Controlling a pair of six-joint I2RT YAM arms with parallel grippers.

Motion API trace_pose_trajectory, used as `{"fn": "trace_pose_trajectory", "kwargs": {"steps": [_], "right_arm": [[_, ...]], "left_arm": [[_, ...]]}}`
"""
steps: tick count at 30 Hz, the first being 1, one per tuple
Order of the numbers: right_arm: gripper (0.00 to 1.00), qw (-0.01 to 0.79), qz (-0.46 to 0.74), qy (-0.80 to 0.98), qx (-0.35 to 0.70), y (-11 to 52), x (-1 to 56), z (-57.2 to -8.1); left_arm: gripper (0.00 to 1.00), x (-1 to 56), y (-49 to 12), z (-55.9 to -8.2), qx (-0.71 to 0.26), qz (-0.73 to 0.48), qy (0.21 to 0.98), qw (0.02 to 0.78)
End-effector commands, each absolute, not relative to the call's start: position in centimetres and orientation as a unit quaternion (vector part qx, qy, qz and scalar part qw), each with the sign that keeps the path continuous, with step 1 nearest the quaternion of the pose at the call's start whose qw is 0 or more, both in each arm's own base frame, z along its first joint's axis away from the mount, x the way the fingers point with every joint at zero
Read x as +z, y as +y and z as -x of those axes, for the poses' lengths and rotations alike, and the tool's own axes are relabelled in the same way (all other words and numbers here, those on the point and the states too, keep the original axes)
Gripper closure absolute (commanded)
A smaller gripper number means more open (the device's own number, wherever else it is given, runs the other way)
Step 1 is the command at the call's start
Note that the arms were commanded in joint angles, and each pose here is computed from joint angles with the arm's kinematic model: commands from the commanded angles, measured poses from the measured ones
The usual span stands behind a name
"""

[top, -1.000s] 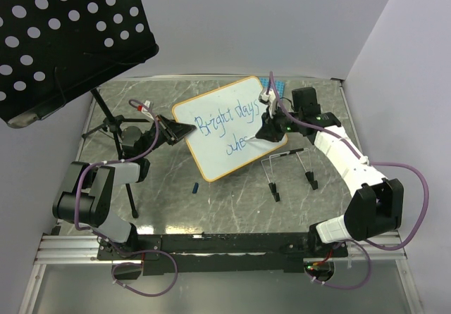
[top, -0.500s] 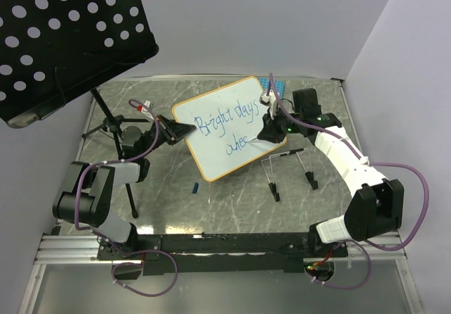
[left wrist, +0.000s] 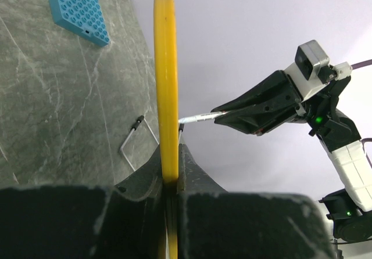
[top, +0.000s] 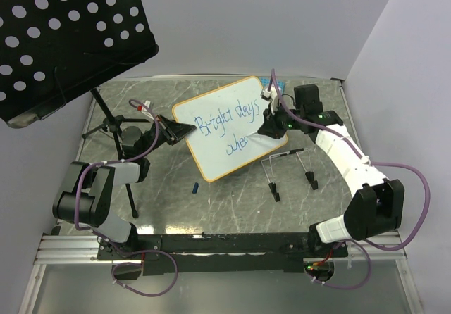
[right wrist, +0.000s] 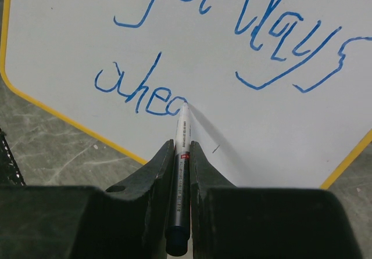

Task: Write a sentence on the whiteboard
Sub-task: Write on the whiteboard with the whiteboard.

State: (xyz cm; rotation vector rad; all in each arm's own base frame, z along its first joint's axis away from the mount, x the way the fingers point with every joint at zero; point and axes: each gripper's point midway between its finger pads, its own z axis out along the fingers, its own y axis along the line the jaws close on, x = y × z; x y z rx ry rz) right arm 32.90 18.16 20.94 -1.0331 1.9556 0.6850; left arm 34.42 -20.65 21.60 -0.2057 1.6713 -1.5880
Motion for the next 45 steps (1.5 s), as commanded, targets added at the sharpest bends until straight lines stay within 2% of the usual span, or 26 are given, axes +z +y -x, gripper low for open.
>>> {"fn": "trace_pose_trajectory", "kwargs": {"steps": [1, 28, 45], "right_arm": [[1.0, 0.432, 0.405, 0.762, 0.264, 18.3, 23.0, -34.8], [1.0, 0.389, 0.415, 0.779, 0.263, 17.1, 19.5, -31.3], [1.0, 0.462, 0.398, 0.746, 0.269, 16.5, 25.8, -32.2]], "left_arm": [[0.99, 33.0, -20.2, -31.4, -0.673, -0.057, 0.503, 0.539], [0.99, 32.8, -20.2, -31.9, -0.672, -0.053, 0.506, 0.539], [0.99, 32.9, -20.1, -31.6, -0.668, -0.057, 0.509, 0.54]]}}
